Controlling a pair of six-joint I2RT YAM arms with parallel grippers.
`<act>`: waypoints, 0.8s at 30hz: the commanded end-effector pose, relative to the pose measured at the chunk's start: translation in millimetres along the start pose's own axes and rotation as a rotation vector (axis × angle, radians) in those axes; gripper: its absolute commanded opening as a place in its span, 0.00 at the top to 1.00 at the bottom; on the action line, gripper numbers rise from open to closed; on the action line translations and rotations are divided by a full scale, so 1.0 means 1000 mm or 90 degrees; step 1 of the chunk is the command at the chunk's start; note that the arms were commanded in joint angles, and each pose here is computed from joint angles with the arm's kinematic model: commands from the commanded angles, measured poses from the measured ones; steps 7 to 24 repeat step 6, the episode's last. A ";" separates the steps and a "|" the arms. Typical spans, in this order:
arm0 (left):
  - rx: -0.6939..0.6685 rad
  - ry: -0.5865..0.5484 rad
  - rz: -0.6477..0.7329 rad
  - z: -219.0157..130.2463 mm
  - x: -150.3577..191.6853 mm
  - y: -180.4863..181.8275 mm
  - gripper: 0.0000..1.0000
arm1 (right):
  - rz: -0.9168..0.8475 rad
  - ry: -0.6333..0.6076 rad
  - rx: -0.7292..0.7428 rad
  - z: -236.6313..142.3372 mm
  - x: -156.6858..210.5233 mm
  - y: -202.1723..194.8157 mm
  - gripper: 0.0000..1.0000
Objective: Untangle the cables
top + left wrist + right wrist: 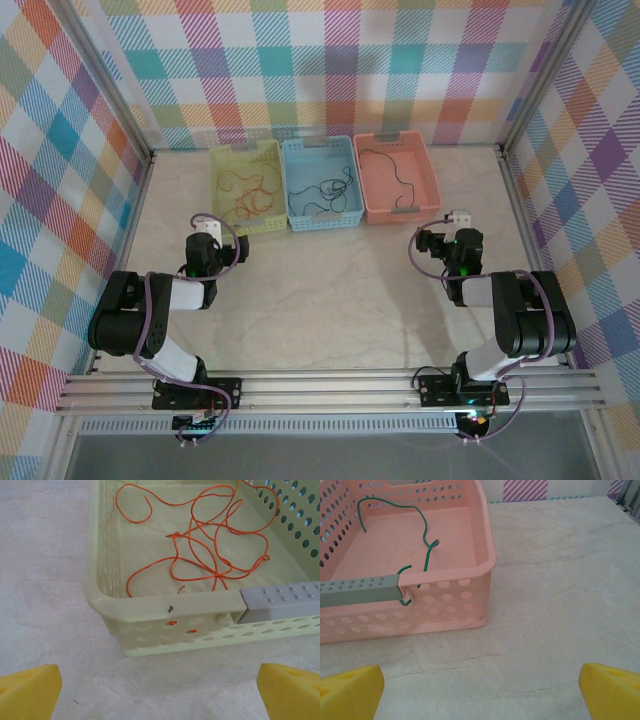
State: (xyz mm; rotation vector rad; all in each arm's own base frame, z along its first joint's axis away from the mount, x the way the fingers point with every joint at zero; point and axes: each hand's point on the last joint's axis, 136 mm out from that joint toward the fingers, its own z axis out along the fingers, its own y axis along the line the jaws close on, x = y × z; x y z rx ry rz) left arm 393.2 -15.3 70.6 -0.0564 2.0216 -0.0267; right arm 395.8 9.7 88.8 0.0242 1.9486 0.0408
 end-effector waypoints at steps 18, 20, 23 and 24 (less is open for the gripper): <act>0.005 -0.016 -0.003 0.001 -0.009 -0.001 0.00 | 0.009 -0.006 -0.013 0.001 -0.004 0.003 0.00; 0.005 -0.016 -0.003 0.001 -0.009 -0.001 0.00 | 0.009 -0.006 -0.013 0.001 -0.004 0.003 0.00; 0.005 -0.016 -0.003 0.001 -0.009 -0.001 0.00 | 0.009 -0.006 -0.013 0.001 -0.004 0.003 0.00; 0.005 -0.016 -0.003 0.001 -0.009 -0.001 0.00 | 0.009 -0.006 -0.013 0.001 -0.004 0.003 0.00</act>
